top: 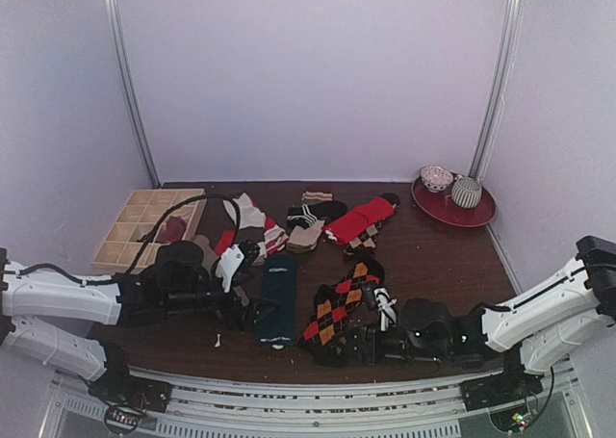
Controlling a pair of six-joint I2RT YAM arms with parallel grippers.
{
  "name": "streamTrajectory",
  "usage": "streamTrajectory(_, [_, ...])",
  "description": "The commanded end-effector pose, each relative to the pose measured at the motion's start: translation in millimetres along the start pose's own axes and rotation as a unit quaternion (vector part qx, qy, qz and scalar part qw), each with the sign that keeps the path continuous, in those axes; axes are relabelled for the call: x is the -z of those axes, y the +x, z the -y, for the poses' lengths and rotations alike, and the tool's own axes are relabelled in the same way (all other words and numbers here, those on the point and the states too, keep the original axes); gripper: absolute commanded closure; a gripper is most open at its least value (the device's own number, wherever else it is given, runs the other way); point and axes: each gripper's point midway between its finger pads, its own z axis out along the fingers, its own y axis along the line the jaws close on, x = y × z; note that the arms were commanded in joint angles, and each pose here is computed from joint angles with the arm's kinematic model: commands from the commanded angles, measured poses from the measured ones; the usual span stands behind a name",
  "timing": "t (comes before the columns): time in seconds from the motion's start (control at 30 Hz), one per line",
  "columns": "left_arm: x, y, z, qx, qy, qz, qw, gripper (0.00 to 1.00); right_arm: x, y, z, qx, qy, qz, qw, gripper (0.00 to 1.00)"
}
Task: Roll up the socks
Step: Adjust the bag handles on the takeout bag.
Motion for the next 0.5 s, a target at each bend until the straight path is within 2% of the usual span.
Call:
streamTrajectory(0.0, [-2, -6, 1, -0.001, -0.002, 0.009, 1.0, 0.02, 11, -6, 24, 0.099, 0.08, 0.002, 0.992, 0.53])
streamTrajectory(0.17, [-5, -2, 0, 0.003, -0.003, -0.001, 1.0, 0.02, -6, -5, 14, 0.104, 0.076, -0.017, 0.992, 0.56])
streamTrajectory(0.47, [-2, -1, -1, 0.004, -0.007, -0.001, 1.0, 0.02, -33, 19, 17, 0.009, 0.061, -0.056, 0.997, 0.6])
